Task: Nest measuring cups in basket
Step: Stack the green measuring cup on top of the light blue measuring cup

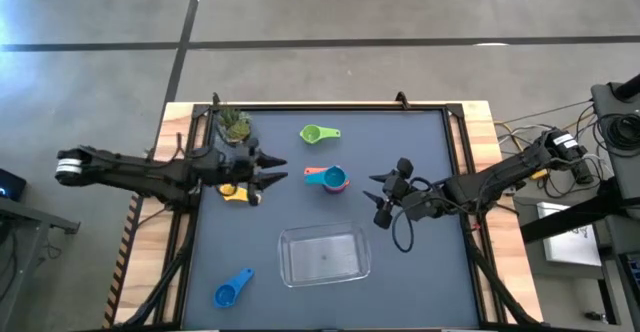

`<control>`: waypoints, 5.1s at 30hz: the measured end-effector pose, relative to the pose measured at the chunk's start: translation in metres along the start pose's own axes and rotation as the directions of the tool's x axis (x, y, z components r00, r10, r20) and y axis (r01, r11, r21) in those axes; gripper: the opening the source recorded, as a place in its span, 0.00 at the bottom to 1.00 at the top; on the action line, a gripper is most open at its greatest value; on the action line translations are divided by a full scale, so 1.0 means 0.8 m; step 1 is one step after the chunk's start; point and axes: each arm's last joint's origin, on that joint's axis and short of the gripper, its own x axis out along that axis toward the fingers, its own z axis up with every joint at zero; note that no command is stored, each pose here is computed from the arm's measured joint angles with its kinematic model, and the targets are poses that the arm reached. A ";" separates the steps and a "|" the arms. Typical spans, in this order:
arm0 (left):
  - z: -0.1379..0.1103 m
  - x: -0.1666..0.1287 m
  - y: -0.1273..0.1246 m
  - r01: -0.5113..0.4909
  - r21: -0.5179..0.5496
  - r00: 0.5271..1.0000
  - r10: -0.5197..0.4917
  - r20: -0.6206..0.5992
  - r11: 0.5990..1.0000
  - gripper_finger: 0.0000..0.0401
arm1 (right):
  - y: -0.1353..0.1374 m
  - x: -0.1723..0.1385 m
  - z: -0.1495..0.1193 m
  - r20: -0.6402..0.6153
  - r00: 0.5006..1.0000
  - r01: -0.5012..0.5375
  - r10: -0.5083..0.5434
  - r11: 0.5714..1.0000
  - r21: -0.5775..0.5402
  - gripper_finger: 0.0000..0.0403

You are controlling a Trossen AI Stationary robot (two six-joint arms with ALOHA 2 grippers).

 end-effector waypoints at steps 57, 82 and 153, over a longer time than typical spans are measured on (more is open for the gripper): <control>0.061 -0.030 -0.008 -0.143 -0.028 0.989 0.142 -0.042 0.989 0.40 | -0.099 0.149 0.020 -0.153 0.988 -0.017 0.016 1.000 -0.005 0.50; 0.012 -0.080 0.012 -0.240 0.079 0.970 0.235 0.065 0.968 0.40 | -0.165 0.160 0.045 -0.149 0.984 -0.109 0.093 0.989 -0.103 0.50; 0.028 -0.069 0.011 -0.303 0.154 0.951 0.309 -0.018 0.941 0.40 | -0.259 0.338 0.017 -0.442 0.875 -0.265 0.197 0.959 -0.096 0.59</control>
